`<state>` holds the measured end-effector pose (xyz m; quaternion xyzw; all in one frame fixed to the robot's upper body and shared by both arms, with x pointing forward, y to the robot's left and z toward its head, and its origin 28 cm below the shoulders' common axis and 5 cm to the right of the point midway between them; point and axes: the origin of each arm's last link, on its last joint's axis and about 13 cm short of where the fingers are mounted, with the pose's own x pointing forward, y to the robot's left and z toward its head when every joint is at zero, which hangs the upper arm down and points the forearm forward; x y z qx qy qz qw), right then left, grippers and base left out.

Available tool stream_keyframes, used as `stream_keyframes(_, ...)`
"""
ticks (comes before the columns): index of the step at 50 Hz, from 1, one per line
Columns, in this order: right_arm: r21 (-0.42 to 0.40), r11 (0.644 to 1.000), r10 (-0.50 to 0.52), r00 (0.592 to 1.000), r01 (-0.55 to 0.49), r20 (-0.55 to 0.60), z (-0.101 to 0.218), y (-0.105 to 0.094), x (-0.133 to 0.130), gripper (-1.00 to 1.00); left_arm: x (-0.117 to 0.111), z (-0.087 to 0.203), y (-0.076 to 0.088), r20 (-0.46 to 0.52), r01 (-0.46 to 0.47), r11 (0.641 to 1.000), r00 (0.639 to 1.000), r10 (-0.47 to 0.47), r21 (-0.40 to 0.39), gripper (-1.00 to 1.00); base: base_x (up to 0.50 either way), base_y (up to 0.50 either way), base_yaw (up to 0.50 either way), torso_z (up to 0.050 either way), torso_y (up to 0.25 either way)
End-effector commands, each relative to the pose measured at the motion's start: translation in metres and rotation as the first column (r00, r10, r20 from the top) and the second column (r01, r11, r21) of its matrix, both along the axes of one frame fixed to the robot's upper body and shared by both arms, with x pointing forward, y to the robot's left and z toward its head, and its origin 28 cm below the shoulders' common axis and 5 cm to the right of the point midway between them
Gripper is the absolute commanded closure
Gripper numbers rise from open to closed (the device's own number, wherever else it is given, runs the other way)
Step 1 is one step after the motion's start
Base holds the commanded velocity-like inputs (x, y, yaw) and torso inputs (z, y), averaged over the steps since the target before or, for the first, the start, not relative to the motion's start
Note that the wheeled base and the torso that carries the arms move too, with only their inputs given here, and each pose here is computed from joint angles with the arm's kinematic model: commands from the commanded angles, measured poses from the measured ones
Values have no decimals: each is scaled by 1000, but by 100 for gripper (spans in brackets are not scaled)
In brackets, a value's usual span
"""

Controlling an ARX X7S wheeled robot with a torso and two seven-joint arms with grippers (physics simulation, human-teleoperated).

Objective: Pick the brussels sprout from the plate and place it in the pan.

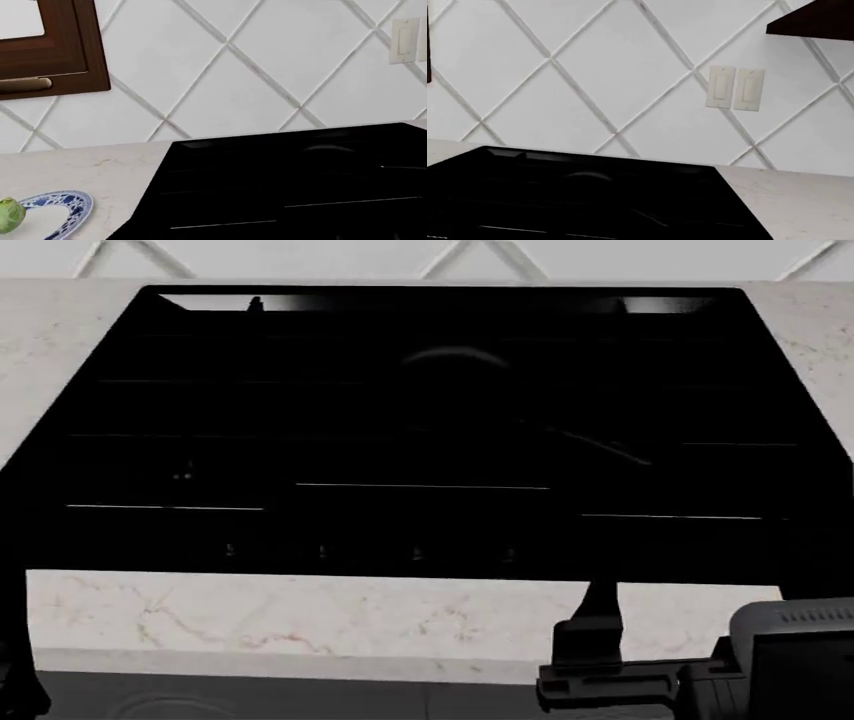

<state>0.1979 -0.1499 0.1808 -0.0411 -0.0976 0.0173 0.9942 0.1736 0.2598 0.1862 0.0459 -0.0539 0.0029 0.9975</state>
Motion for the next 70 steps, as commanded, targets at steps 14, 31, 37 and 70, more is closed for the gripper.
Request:
stream_keyframes(14,3,1000,-8,1000,8,-11,2,-2,0,-100,0,3,-2,15,28,999,1000,-27,-33,-100,0,500,0,0,0)
stream_keyframes(31,4,1000,-16,1000,16,-17,-1,0,-1,-100,-1,-1,0,-9,25,1000,1000,-25,-17,-100,0,500,0,0,0)
stream_keyframes(37,3,1000,-17,1000,17,-21,-3,-1,-2,-100,-2,-1,0,-11,24,1000,1000,-24,-17,-100,0,500,0,0,0)
stream_keyframes(70,-6,1000,-13,1000,13,-24,-3,-1,-4,-100,-2,-2,-1,-16,28,999,999,-28,-21,-100,0,500,0,0,0)
